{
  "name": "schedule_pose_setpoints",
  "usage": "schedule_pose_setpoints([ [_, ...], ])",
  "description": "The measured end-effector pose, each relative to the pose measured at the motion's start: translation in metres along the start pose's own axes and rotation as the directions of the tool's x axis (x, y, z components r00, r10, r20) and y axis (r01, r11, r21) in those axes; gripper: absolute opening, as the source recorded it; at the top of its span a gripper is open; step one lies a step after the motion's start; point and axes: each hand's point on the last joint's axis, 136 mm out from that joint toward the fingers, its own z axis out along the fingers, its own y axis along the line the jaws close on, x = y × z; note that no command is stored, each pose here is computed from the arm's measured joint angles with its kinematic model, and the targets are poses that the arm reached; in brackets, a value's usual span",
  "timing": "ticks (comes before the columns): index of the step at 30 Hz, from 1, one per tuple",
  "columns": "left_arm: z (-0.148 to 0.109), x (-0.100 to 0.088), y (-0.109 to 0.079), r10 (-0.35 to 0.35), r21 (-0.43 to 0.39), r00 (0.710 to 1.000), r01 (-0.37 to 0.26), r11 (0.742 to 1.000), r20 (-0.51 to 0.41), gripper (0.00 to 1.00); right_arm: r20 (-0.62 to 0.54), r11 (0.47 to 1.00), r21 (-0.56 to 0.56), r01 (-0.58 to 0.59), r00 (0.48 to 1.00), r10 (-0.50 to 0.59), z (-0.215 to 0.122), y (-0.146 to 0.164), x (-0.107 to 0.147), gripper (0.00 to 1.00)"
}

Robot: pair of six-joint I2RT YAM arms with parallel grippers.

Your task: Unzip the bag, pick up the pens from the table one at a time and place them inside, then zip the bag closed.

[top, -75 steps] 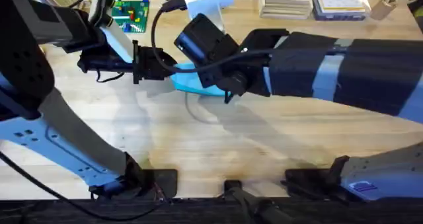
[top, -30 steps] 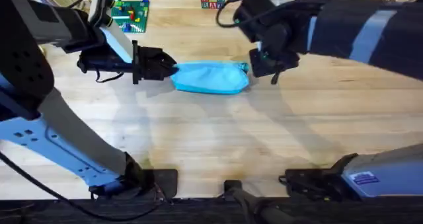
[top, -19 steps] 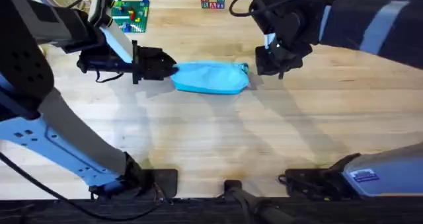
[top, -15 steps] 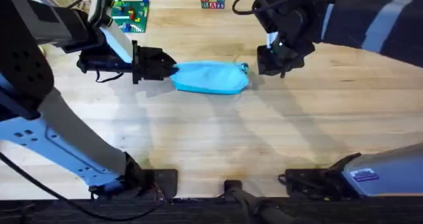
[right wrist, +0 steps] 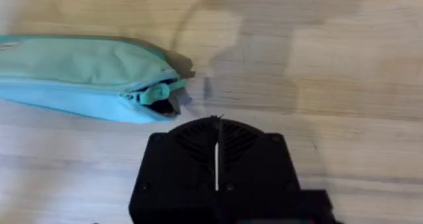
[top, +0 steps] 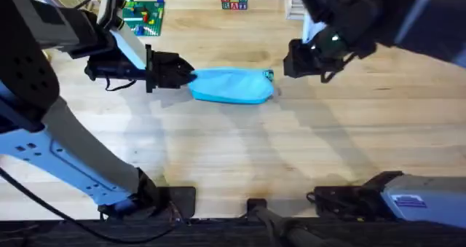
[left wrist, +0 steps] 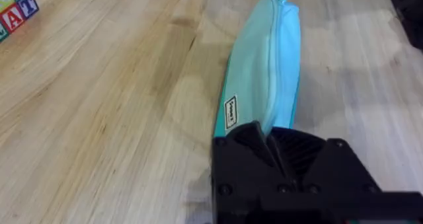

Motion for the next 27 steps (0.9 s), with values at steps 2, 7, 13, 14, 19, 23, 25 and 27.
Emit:
schedule_pose_setpoints([
  [2,0.000,0.000,0.000,0.000,0.000,1.000,0.000,1.000,0.000,0.042,0.022,1.000,-0.017,-0.003,1.000,0.004,-0.011,0.000,0.000,0.029],
  [7,0.000,0.000,0.000,0.000,0.000,1.000,0.000,1.000,0.000,0.042,0.045,0.999,-0.039,-0.006,0.999,0.008,-0.037,-0.005,0.007,0.029],
  [13,0.000,0.000,0.000,0.000,0.000,1.000,0.000,1.000,0.000,0.042,0.054,0.999,-0.047,-0.012,0.998,0.015,-0.063,-0.015,0.021,0.697],
  [14,0.000,0.000,0.000,0.000,0.000,1.000,0.000,1.000,0.000,0.042,0.050,0.999,-0.045,-0.019,0.999,0.022,-0.066,-0.017,0.025,0.839],
  [19,0.000,0.000,-0.001,-0.004,0.001,1.000,0.004,1.000,0.000,0.042,0.070,0.997,-0.058,-0.048,0.996,0.052,-0.078,-0.021,0.029,0.995],
  [23,0.000,0.000,-0.001,-0.004,0.001,1.000,0.004,1.000,0.000,0.042,0.092,0.995,-0.077,-0.061,0.993,0.068,-0.085,-0.020,0.028,0.995],
  [25,0.000,0.000,-0.001,-0.004,0.001,1.000,0.004,1.000,0.000,0.042,0.096,0.993,-0.095,-0.064,0.993,0.073,-0.087,-0.018,0.028,0.995],
  [27,0.000,0.000,-0.001,-0.004,0.001,1.000,0.004,1.000,0.000,0.042,0.101,0.991,-0.113,-0.067,0.992,0.079,-0.088,-0.015,0.026,0.996],
])
